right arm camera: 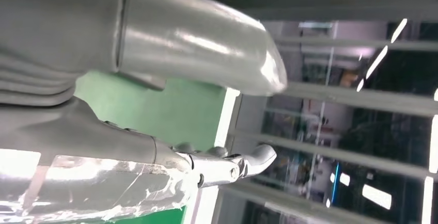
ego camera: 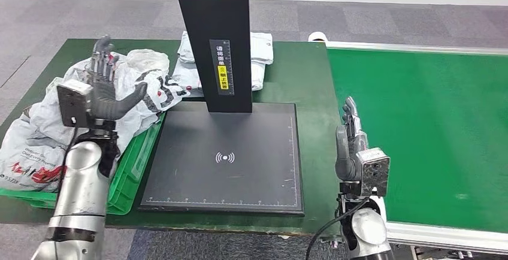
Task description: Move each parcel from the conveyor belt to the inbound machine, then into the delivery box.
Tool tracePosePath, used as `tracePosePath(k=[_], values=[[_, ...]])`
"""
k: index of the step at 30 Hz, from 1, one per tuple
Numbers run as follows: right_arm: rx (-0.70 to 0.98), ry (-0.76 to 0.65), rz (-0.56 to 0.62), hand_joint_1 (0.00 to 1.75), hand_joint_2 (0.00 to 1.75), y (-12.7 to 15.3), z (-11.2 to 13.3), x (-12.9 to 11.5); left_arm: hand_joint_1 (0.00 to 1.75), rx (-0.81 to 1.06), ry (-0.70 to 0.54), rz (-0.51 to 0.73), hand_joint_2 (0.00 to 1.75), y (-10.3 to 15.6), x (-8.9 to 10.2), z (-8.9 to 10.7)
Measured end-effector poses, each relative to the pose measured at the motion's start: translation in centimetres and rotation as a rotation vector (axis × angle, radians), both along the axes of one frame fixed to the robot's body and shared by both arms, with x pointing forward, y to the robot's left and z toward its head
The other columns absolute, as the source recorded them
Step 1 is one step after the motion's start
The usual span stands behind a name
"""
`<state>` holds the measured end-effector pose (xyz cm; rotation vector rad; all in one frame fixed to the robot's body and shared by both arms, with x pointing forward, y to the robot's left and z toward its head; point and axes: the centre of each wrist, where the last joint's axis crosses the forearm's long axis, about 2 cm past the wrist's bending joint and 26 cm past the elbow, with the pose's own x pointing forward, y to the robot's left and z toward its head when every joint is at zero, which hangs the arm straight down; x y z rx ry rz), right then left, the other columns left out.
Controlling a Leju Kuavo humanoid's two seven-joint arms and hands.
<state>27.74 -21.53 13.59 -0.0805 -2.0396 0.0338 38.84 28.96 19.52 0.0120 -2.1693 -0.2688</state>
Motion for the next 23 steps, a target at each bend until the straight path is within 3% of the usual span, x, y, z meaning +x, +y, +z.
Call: tracePosePath(k=[5,9,16,23], values=[[-0.055,-0.044,-0.071,0.0,1.75,2.3,0.9,0.6,0.0,-0.053,0.051,-0.03,1.75,-7.9,-0.1,-1.6],[-0.066,-0.053,-0.063,0.0,1.75,3.7,1.2,0.9,0.0,-0.069,0.092,-0.085,1.75,-12.0,-0.9,-2.6],[-0.101,-0.062,-0.09,0.0,1.75,5.0,0.9,0.8,0.0,-0.052,0.136,-0.052,1.75,-16.1,-2.1,-4.1],[-0.102,-0.067,-0.103,0.0,1.75,5.4,0.4,0.6,0.0,-0.037,0.132,0.007,1.75,-18.0,-2.8,-4.7]])
